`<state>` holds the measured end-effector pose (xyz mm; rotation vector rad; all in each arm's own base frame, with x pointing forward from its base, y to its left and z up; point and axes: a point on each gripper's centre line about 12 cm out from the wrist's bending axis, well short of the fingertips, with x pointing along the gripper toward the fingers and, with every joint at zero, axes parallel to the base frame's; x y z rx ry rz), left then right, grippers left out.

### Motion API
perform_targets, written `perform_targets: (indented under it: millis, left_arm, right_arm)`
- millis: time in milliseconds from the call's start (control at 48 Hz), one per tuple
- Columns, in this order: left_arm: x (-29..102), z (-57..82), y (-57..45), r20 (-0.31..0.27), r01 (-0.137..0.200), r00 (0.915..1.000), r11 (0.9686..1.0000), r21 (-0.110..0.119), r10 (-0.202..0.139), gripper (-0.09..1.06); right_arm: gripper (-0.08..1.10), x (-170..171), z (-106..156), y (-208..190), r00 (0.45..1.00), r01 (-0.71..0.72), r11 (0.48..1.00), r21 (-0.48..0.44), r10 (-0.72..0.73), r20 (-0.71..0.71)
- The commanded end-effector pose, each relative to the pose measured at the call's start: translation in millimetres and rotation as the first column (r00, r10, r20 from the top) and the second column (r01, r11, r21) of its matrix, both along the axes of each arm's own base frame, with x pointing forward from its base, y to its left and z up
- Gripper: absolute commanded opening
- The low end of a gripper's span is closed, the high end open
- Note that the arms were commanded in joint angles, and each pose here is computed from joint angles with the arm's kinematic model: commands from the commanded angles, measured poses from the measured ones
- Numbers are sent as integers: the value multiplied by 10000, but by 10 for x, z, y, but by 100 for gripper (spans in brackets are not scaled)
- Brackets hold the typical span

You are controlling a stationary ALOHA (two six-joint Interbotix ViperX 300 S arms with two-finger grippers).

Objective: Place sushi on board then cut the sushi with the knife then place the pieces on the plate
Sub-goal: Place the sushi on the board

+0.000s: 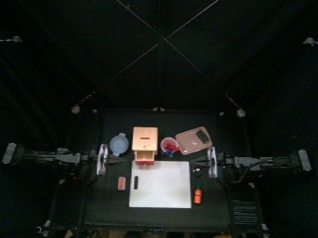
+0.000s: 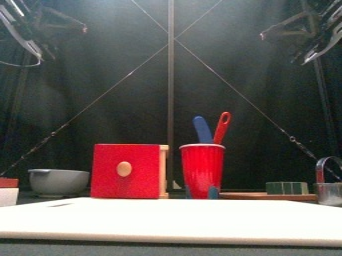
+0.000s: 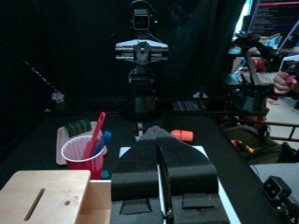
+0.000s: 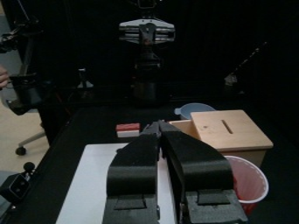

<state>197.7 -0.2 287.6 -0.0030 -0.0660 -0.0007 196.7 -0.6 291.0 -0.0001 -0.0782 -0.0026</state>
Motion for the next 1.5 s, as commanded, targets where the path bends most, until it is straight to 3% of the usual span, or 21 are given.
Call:
perform_targets:
  millis: [21, 208, 354, 417, 604, 708, 833, 1083, 1146, 1208, 1354, 1500]
  left_arm:
    - [51, 41, 66, 77, -324, 9994, 9994, 121, 323, 13]
    - [52, 56, 85, 261, -418, 9988, 9990, 180, 413, 13]
    - [49, 48, 100, 353, -492, 9982, 9987, 164, 486, 13]
    - [47, 45, 104, 368, -511, 9980, 9986, 149, 506, 13]
    - [42, 19, 107, 337, -526, 9981, 9985, 149, 521, 13]
    - [37, 5, 104, 368, -513, 9980, 9986, 119, 508, 13]
    - [29, -18, 103, 399, -512, 9979, 9986, 119, 507, 13]
    - [23, -27, 105, 475, -521, 9976, 9985, 163, 512, 13]
    - [26, -30, 102, 460, -505, 9977, 9986, 163, 497, 13]
    - [29, -42, 102, 414, -504, 9979, 9986, 163, 497, 13]
    - [43, -98, 99, 215, -484, 9986, 9987, 148, 481, 13]
    - [59, -118, 91, 123, -437, 9990, 9989, 147, 435, 13]
  right_arm:
    - [2, 51, 17, -68, 9994, 330, 9994, 47, -329, -92]
    - [2, 56, -20, -350, 9831, 1711, 9851, 169, -1696, -689]
    - [2, -14, -75, -716, 9242, 3474, 9372, 292, -3370, -1799]
    - [2, -83, -139, -897, 8745, 4342, 9003, 292, -4135, -2533]
    - [2, -458, -430, -1466, 6162, 7148, 6960, 679, -5809, -5318]
    - [4, -619, -537, -1596, 5299, 7895, 6060, 975, -5928, -6064]
    - [20, -666, -583, -1604, 5071, 8075, 5778, 1188, -5771, -6401]
    - [96, -577, -669, -1598, 5014, 8065, 5631, 1801, -4900, -7131]
    - [108, -553, -688, -1625, 4965, 8091, 5580, 1842, -4814, -7223]
    - [110, -529, -700, -1661, 4920, 8105, 5572, 1805, -4806, -7259]
    - [102, -478, -760, -1778, 4712, 8196, 5487, 1648, -4820, -7387]
    - [101, -445, -923, -1904, 4187, 8337, 5348, 1378, -4492, -7893]
